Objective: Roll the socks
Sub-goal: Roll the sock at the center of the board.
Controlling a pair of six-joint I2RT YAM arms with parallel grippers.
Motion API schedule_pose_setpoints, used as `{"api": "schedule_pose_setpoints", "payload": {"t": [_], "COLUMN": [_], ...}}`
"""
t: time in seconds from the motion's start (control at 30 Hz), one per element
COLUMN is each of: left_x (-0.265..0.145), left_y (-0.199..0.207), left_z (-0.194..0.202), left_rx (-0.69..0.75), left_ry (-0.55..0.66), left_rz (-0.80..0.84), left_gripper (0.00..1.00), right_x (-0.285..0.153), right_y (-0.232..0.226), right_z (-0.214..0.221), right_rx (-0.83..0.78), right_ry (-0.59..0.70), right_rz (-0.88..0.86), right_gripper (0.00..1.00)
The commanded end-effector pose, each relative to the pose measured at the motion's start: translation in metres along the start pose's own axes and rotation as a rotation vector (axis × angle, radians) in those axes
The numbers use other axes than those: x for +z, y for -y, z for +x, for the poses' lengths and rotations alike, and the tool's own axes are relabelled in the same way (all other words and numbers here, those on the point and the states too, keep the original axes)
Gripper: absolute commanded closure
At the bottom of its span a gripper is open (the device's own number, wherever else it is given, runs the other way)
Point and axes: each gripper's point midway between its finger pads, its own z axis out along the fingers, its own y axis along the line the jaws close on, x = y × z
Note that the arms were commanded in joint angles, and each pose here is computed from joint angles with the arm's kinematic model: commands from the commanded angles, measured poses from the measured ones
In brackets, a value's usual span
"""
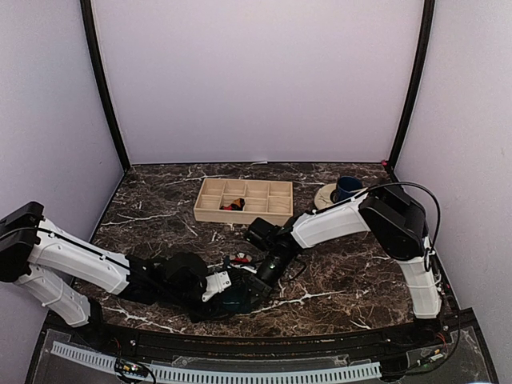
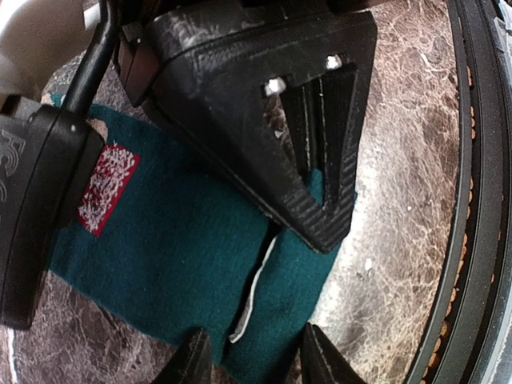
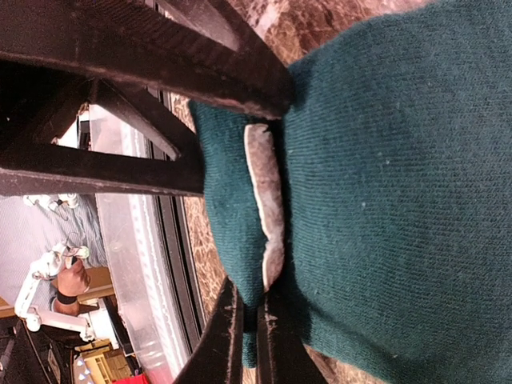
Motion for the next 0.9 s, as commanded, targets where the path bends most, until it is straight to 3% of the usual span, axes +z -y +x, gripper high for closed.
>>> {"api": "schedule_pose_setpoints", "payload": {"t": [0.0,0.67,0.87], "left_x": [0.000,0.007,0.010], "left_y": [0.001,0.012,0.015], "left_z": [-0.005,0.003,0.010], "left_rx": [0.028,-0.042,-0.109], "left_ry": [-0.008,-0.096,-0.131], "left_rz": [0.000,0.063,0.081], "left_gripper": [0.60,0.85,0.88], "right_x": [0.000,-0.002,-0.010], "right_y": [-0.001,0.006,0.011], "right_z": [-0.003,-0.002,-0.004], "right_rx": [-0.005,0.011,0.024], "right_ry": [-0.003,0.008,0.050], "right_rz": [-0.021,0.000,0.006], "right_gripper": [1.00,1.00,0.88]}}
